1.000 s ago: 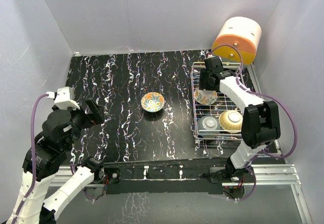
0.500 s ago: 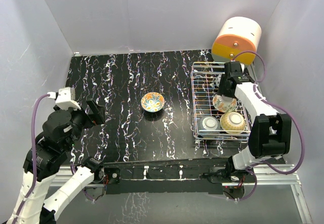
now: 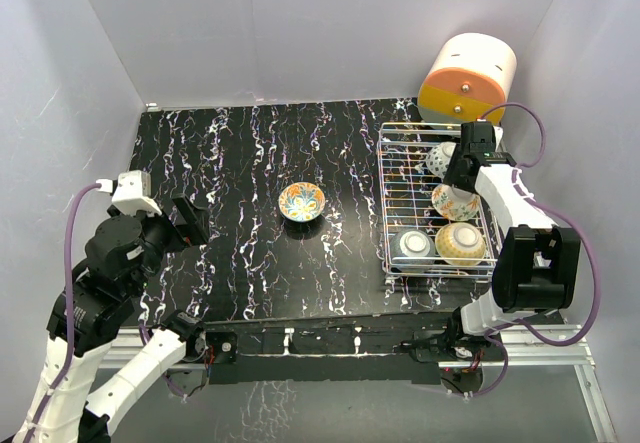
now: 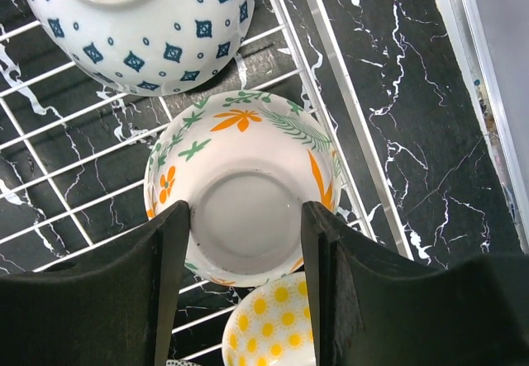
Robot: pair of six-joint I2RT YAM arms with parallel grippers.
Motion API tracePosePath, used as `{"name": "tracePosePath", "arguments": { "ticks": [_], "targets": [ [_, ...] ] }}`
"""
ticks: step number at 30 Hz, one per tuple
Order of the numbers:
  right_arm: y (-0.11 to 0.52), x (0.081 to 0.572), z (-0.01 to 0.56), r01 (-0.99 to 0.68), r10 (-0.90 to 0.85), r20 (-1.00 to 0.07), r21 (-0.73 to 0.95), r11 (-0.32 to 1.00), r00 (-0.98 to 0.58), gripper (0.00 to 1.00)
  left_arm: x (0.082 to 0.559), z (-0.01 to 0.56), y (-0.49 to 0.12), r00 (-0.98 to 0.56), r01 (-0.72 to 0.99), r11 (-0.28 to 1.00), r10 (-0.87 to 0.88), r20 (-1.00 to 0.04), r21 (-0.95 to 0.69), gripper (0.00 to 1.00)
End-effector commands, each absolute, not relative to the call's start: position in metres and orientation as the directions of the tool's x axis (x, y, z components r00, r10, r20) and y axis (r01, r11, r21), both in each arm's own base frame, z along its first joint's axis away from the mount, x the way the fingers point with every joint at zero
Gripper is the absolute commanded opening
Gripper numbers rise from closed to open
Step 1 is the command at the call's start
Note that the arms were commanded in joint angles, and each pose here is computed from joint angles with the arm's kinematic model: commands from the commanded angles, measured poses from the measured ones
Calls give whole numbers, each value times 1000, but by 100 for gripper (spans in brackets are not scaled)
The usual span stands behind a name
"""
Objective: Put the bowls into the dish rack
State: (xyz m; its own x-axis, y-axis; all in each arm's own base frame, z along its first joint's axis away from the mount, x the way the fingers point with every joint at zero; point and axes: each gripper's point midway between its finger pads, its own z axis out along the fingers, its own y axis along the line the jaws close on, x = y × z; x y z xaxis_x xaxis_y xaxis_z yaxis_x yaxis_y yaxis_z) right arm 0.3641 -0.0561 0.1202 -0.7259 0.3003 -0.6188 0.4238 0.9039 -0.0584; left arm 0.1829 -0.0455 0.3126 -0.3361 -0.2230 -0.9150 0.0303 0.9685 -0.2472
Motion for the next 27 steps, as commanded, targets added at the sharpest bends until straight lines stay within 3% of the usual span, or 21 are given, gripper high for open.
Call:
{"name": "tracePosePath", "arguments": {
  "ticks": [1,3,10,16,27],
  "targets": [
    [-69,375,134,477,325,-683,-39,878,-654,45,186,315,-49,-336,51,972,-201,-920,-231,97],
    [-67,376,134,471,330,-681,-26,881,-654,46,186,315,-49,-338,51,972,-198,-920,-228,97],
    [-57,375,134,445,344,-677,28,895,-650,79,186,315,-49,-337,50,972,-201,-920,-231,97],
    [-46,376,144,399,341,-673,75,914,-656,97,186,315,-49,-336,52,971,-204,-919,-234,97],
    [-20,378,218,295,309,-771,164,941,-557,99,189,312,-53,-342,56,968,-212,-916,-245,97]
  ]
}}
